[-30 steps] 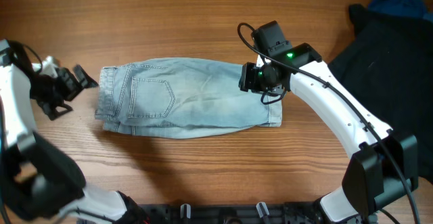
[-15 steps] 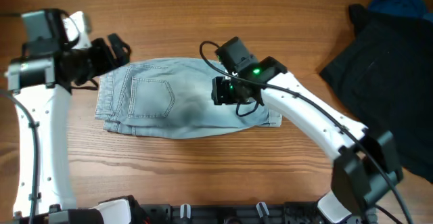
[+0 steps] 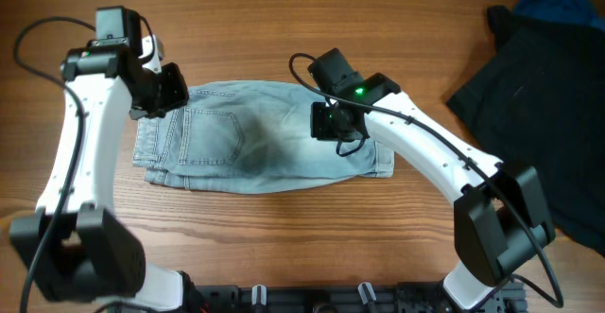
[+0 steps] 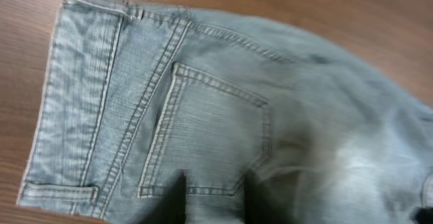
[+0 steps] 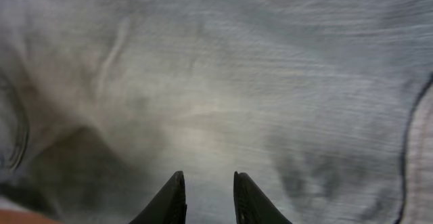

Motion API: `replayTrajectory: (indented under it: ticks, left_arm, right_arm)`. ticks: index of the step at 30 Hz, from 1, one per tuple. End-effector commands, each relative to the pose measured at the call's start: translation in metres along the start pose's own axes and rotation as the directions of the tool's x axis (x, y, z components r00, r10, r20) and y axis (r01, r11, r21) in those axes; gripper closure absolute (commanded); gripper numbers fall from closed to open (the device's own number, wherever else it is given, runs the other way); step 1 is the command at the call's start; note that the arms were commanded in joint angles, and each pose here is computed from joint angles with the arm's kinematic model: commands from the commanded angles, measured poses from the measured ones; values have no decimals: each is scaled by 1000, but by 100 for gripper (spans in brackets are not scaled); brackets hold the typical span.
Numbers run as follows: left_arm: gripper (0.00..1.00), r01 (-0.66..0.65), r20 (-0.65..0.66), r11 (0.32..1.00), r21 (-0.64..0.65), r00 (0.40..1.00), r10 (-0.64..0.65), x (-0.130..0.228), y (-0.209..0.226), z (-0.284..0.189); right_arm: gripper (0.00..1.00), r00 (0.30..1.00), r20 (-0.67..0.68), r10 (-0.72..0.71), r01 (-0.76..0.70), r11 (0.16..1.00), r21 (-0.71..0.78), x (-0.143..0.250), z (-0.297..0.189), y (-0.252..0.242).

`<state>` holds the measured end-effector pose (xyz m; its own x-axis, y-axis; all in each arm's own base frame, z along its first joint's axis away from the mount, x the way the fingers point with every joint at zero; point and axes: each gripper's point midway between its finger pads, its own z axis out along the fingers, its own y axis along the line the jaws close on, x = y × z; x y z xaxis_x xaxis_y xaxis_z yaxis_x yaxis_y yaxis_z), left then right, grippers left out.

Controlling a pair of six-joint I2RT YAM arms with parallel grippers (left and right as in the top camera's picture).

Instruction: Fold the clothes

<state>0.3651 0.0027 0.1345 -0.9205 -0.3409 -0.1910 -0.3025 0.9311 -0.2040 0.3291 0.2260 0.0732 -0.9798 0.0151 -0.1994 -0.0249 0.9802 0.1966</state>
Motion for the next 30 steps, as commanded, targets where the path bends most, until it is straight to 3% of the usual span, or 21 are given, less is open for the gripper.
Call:
replayTrajectory:
  ticks: [1,5,14,18,30]
  left_arm:
    - [96,68,-56,993,-101,996,-74,5,18,24]
    - [96,93,-81,983,-161,991,-107,9,28,34]
    - [96,80,-168,974,-212,979,-117,38,46,69]
    - [96,-1,-223,978,-209,974,-46,56,53,81]
    - [96,-45,-202,981,-191,979,6,54,54,92]
  right_arm:
    - [77,998,32,49,-51,995,90,-9,3,-24]
    - [96,996,23,85,-87,992,96,-14,5,-37]
    - [96,998,11,66,-67,994,87,-17,19,-37]
    - [96,998,-2,67,-67,994,82,-15,22,-36]
    - [96,998,-46,46,-40,992,117,-8,43,-43]
